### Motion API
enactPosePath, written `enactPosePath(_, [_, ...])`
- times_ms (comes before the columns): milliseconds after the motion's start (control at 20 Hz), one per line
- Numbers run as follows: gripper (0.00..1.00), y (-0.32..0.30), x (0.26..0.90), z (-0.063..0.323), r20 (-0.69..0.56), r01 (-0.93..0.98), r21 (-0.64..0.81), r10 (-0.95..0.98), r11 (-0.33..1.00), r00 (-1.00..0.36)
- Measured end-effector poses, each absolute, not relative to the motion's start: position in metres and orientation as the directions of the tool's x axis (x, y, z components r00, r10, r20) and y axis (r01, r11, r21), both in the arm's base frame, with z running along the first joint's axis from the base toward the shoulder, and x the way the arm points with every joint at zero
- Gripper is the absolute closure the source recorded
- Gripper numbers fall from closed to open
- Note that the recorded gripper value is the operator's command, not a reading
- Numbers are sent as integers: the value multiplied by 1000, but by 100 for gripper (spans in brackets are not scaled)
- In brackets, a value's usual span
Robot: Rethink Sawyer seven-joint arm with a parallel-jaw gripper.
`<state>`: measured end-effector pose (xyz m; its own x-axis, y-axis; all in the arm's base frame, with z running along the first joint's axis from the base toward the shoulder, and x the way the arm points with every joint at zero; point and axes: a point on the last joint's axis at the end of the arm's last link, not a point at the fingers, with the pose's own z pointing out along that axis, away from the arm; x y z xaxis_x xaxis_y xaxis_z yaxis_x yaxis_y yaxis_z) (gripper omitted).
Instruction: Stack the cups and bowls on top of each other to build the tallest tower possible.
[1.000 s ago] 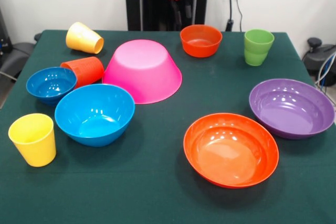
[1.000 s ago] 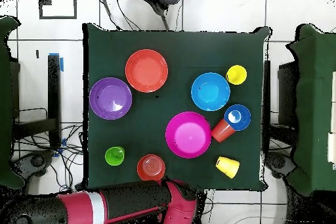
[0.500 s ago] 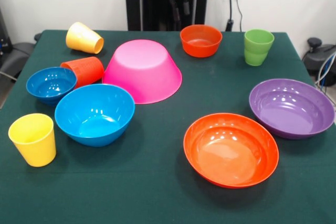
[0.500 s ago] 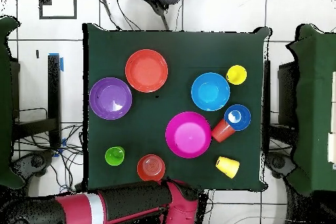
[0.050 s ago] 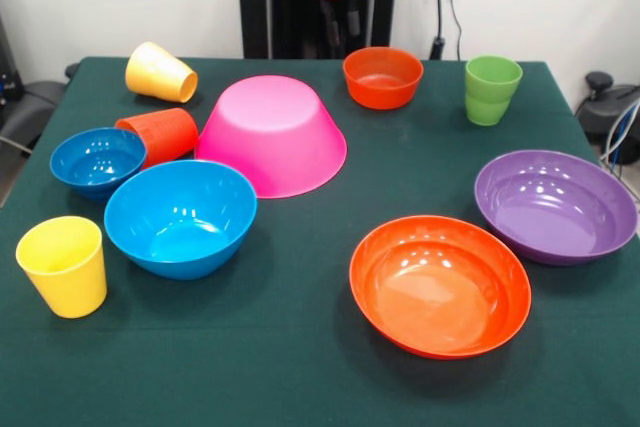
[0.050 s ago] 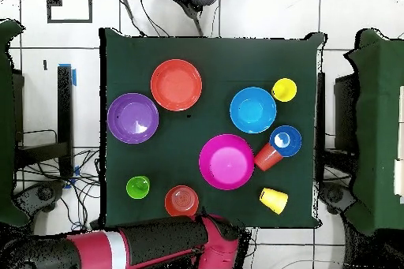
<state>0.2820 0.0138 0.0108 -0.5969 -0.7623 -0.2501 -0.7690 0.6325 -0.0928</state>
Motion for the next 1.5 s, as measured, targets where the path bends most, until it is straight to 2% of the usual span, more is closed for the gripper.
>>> enactPosePath(600, [0,16,309,2,-289,-759,-144,-761,635,-581])
enactPosePath(1500, [0,-13,299,-21,-277,-692,-169,-707,702,-650])
